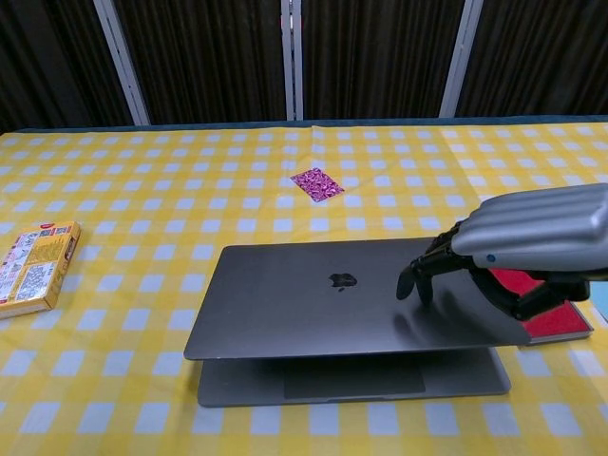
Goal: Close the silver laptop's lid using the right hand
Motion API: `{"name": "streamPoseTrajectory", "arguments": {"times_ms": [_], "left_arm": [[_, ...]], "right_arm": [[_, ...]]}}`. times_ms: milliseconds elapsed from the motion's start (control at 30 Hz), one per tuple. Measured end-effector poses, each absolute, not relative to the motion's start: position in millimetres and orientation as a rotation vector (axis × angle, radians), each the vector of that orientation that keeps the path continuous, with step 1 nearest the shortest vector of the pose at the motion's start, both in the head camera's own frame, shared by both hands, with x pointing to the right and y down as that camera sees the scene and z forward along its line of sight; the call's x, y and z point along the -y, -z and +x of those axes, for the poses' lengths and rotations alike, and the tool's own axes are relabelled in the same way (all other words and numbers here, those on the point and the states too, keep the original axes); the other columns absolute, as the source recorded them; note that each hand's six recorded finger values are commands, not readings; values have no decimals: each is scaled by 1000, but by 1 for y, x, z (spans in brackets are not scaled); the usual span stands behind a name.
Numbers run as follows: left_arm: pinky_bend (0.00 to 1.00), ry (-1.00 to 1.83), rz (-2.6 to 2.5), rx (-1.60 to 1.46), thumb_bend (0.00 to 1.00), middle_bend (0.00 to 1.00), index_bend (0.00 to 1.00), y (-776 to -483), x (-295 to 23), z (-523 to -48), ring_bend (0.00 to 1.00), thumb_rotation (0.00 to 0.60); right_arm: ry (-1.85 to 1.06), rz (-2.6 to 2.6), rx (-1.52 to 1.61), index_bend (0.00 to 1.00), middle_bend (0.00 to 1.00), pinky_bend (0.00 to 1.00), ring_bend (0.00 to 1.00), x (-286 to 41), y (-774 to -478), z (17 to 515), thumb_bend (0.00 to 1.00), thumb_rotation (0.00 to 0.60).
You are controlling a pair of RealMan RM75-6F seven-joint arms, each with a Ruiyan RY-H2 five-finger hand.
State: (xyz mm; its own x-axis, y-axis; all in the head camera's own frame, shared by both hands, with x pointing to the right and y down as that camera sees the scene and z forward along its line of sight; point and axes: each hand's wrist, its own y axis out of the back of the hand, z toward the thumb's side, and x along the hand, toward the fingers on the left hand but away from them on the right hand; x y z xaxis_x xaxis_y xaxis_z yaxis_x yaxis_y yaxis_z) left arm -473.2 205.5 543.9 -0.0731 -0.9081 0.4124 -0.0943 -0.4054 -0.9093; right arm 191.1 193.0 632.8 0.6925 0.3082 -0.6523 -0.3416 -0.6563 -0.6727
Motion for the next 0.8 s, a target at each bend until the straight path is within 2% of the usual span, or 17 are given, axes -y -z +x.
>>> {"name": "streamPoseTrajectory", "arguments": {"times_ms": [500, 800], "left_arm": [[0, 1560, -1535, -1090, 0, 0, 0, -547, -206, -472, 0, 600], [0, 1554, -1536, -1083, 0, 0, 0, -547, -208, -470, 0, 600]], "right_arm": [[-1006, -2089, -18, 218, 286, 266, 219, -210, -662, 203, 1000, 600], [-976, -2091, 47, 215, 282, 264, 219, -206, -653, 206, 1000, 600]]}}
